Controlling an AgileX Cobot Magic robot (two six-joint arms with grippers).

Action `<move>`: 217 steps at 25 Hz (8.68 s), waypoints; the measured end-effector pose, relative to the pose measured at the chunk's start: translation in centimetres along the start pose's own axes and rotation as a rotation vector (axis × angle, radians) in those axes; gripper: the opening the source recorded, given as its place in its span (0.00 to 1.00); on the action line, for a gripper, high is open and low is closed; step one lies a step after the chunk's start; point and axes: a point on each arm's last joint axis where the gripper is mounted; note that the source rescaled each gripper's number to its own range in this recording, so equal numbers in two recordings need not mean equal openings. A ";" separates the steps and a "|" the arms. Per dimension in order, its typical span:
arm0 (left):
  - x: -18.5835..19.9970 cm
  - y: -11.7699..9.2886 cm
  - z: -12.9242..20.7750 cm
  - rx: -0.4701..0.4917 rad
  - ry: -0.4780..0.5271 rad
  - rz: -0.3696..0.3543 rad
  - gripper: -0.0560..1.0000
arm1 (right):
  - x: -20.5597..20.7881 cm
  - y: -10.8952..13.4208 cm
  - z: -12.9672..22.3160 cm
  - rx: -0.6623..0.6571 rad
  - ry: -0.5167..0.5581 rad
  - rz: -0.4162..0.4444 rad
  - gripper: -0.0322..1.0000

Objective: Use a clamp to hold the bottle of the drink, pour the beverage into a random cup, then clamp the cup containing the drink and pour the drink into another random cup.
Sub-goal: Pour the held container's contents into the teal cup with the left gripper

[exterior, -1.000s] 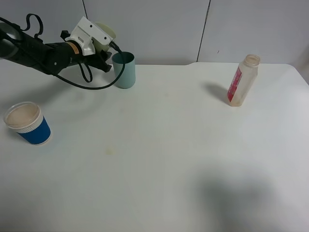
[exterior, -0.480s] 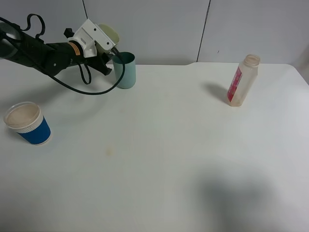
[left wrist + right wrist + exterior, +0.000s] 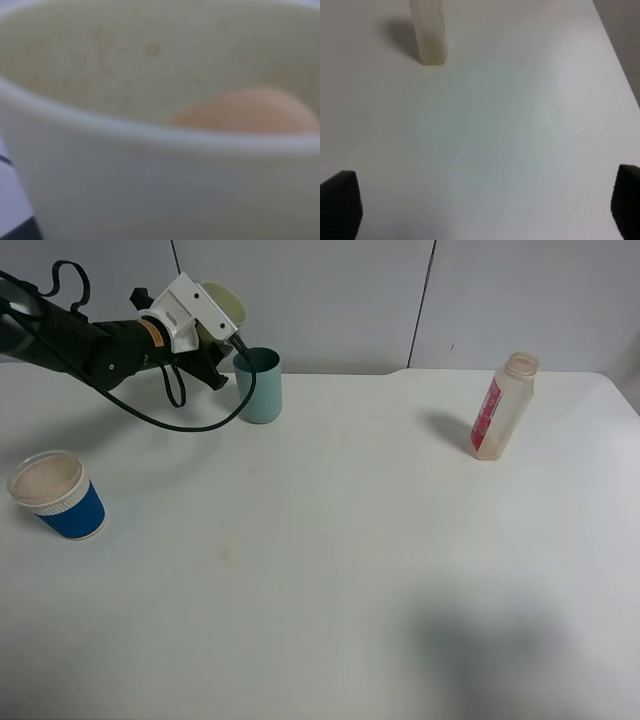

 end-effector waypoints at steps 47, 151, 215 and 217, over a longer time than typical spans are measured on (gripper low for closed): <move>-1.5 -0.1 0.7 -0.267 0.039 0.044 0.08 | 0.0 0.0 0.0 0.000 0.000 0.000 1.00; -0.5 2.6 1.2 -0.544 0.068 -0.001 0.08 | 0.0 0.0 0.0 0.000 0.000 0.000 1.00; -0.9 0.6 -0.6 -0.666 0.047 0.058 0.08 | 0.0 0.0 0.0 0.000 0.000 0.000 1.00; -0.9 0.8 -0.8 -0.670 0.048 0.055 0.08 | 0.0 0.0 0.0 0.000 0.000 0.000 1.00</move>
Point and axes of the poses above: a point on each arm's last joint axis where the gripper is mounted, x pointing back along that axis away from the gripper, y along the wrist's bending axis when the last joint is at zero, z = x × y, and after that the axes turned 6 degrees about -x, right-handed
